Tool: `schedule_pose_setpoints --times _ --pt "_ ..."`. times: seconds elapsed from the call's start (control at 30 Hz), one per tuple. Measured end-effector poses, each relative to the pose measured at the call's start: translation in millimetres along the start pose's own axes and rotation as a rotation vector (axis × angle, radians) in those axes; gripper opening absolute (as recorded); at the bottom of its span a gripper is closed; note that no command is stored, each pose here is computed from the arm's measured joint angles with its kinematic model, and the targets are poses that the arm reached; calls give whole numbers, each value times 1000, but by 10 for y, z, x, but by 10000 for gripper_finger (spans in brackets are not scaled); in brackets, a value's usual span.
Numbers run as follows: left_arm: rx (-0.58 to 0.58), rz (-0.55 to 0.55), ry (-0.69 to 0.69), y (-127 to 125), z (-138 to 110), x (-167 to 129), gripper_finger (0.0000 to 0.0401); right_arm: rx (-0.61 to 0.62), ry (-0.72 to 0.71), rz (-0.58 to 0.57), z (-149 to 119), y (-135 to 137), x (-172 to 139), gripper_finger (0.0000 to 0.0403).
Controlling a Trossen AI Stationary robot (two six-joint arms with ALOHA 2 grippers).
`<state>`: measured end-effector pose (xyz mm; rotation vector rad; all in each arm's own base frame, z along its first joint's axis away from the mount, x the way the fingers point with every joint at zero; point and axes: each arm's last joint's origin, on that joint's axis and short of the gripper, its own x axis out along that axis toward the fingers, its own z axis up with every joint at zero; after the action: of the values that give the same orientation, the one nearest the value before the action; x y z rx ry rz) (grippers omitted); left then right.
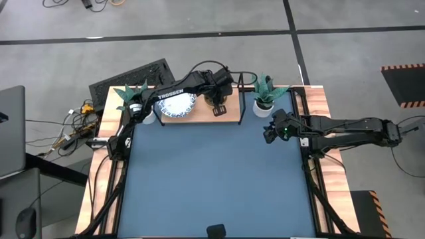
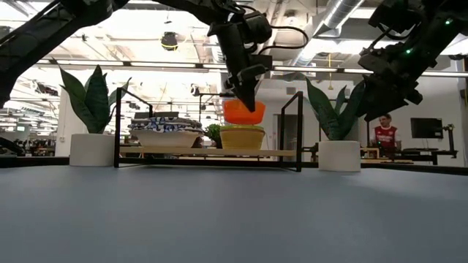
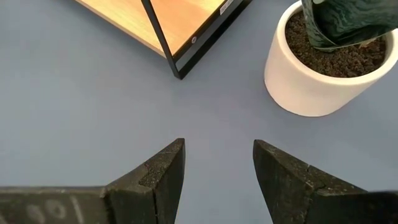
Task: Place and stack bowls onto a shelf
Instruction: Stack the orange bowl on top of the green bowl
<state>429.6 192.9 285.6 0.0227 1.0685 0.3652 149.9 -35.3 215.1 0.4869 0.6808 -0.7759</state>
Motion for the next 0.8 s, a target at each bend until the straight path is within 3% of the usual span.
schedule_pose_setpoints --times 0.33,0.8 --pt "18 -3 -6 8 4 1 6 -1 5 6 -2 1 0 215" --pt "34 103 19 41 -3 -1 127 -1 17 21 -5 6 0 215"
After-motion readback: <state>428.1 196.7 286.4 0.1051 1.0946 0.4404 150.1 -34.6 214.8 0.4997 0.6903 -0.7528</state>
